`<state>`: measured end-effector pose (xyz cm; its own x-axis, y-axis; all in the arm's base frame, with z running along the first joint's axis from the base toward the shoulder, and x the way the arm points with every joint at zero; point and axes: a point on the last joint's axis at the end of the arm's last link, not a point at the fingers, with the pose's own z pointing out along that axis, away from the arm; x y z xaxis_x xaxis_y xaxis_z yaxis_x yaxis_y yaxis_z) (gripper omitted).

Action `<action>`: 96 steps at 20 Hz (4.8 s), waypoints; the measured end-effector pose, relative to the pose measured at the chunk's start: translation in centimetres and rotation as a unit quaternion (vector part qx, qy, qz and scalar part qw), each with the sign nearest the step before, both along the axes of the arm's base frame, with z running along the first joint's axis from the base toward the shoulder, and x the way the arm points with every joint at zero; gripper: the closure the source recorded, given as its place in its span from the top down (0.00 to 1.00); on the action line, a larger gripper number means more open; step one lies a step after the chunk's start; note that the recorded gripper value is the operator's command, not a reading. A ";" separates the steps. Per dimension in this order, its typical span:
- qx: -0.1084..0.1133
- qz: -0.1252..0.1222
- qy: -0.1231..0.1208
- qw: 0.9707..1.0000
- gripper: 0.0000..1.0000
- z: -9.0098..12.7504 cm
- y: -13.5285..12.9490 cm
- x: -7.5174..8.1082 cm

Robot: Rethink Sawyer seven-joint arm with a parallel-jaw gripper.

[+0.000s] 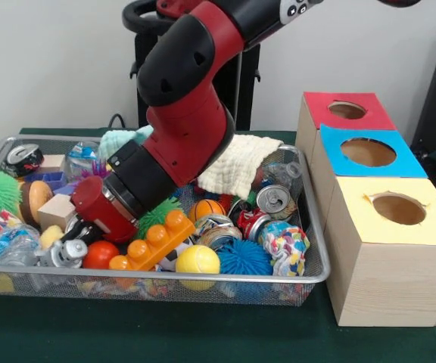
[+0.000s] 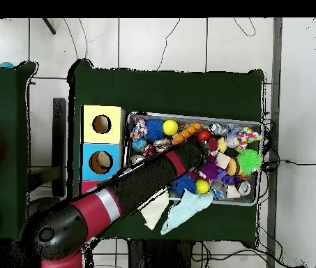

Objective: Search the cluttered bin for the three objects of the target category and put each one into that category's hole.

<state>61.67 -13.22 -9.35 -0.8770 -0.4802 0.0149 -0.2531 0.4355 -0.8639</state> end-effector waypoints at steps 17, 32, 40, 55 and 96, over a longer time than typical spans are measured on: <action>0.000 -0.014 0.015 1.000 0.00 1.4 -3.9 -0.4; 0.225 -0.020 -0.021 0.974 0.00 2.9 -10.3 -4.3; 0.339 -0.021 -0.065 0.938 0.00 5.4 -11.6 -7.5; 0.394 -0.027 -0.047 0.918 0.00 9.6 -5.8 -12.8; 0.298 -0.118 -0.095 0.942 0.00 2.4 -2.9 -5.4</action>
